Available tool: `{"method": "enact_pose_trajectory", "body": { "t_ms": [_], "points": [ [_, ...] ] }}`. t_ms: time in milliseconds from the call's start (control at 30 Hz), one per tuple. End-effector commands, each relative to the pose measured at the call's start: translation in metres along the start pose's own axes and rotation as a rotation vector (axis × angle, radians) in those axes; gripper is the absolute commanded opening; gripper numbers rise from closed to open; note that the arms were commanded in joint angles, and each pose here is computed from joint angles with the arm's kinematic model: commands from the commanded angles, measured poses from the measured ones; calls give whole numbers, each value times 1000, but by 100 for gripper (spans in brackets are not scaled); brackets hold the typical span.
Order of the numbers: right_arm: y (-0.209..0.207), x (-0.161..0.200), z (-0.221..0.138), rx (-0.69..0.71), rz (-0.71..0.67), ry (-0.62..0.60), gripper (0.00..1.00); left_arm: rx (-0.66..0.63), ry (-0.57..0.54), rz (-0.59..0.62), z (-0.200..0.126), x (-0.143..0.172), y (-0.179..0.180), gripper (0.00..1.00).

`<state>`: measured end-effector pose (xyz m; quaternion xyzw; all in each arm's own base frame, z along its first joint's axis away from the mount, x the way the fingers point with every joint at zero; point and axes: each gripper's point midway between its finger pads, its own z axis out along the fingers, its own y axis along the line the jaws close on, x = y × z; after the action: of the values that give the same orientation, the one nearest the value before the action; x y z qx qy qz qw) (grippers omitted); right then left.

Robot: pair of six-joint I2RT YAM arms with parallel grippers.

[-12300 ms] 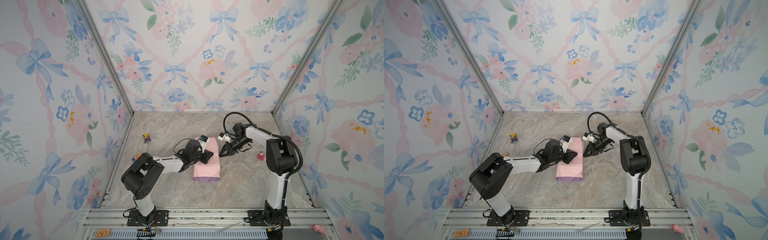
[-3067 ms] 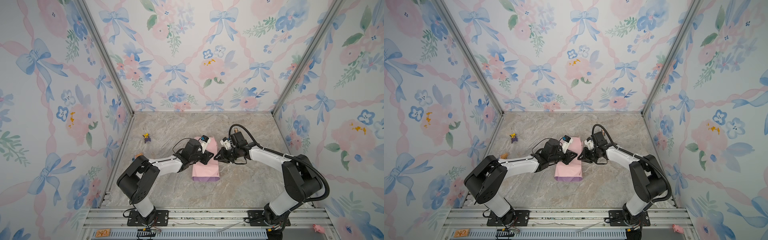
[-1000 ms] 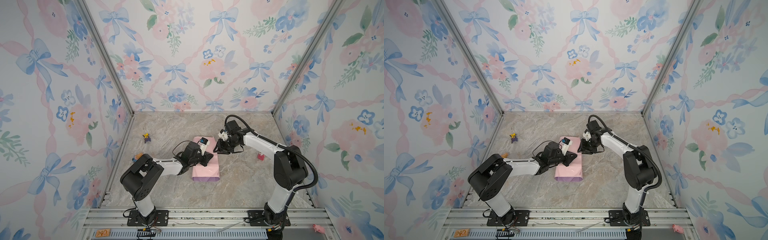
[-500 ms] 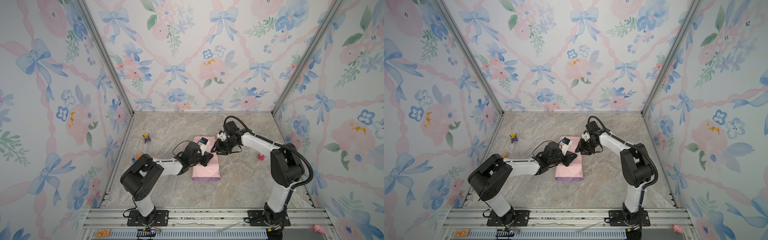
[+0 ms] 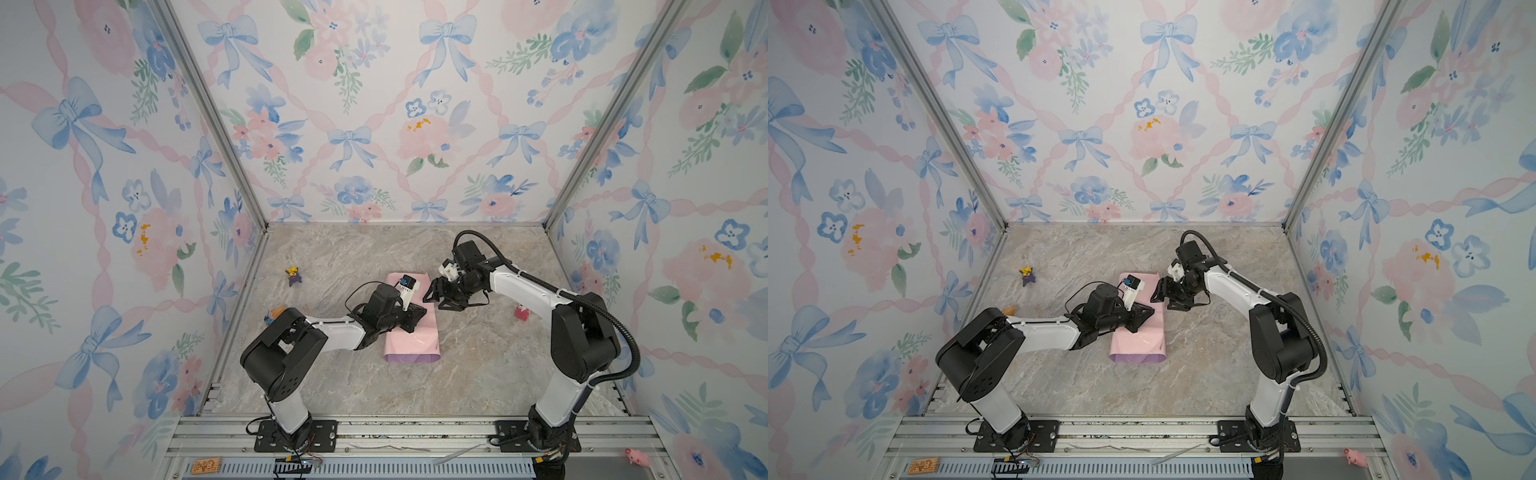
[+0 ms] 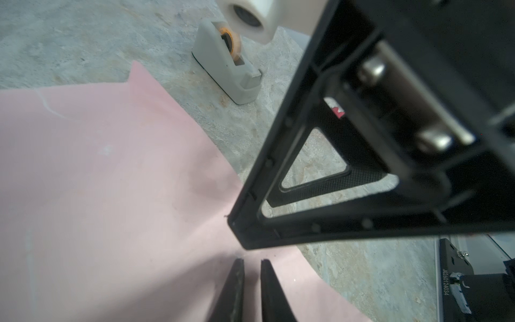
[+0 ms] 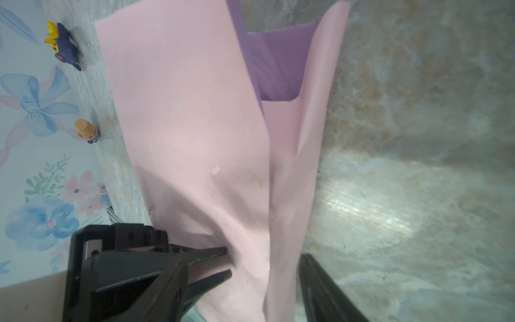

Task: Wrap a gift box in wrapping paper
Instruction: Wrap the gift box with the wrapping paper.

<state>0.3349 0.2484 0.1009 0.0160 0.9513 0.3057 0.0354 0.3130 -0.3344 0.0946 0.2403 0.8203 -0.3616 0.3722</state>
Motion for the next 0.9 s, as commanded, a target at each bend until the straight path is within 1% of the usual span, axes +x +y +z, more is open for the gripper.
{"method": "enact_pose_trajectory", "body": {
  "t_ms": [0, 67, 133, 200, 233, 300, 333, 400, 433, 500, 533, 633, 733, 867],
  "points": [
    [0, -2, 12, -7, 7, 34, 66, -96, 178, -54, -1, 58, 25, 16],
    [3, -4, 17, -28, 7, 36, 64, -95, 178, -54, -2, 58, 25, 17],
    [5, -4, 21, -40, 9, 43, 60, -97, 178, -55, -2, 58, 25, 17],
    [3, -3, 23, -36, 14, 46, 53, -94, 177, -53, -2, 58, 24, 16],
    [2, -3, 23, -37, 14, 46, 47, -96, 178, -54, -1, 58, 25, 16],
    [1, -3, 22, -34, 15, 42, 39, -96, 179, -55, -2, 58, 25, 17],
    [1, -2, 22, -34, 18, 41, 38, -95, 178, -53, -2, 58, 25, 17],
    [2, -2, 20, -38, 17, 38, 40, -95, 179, -53, -1, 58, 25, 16],
    [2, -2, 18, -39, 19, 38, 43, -94, 178, -54, -1, 58, 25, 16],
    [4, -4, 12, -46, 20, 23, 59, -94, 179, -54, -1, 58, 25, 16],
    [5, -6, 8, -51, 22, 12, 61, -94, 178, -54, -1, 58, 24, 16],
    [5, -11, -1, -66, 31, -12, 61, -94, 177, -52, -2, 58, 24, 16],
    [4, -13, 2, -81, 39, -6, 60, -91, 176, -52, -1, 57, 24, 16],
    [4, -14, 12, -100, 49, 4, 54, -93, 173, -52, -2, 56, 24, 16]
  ]
}}
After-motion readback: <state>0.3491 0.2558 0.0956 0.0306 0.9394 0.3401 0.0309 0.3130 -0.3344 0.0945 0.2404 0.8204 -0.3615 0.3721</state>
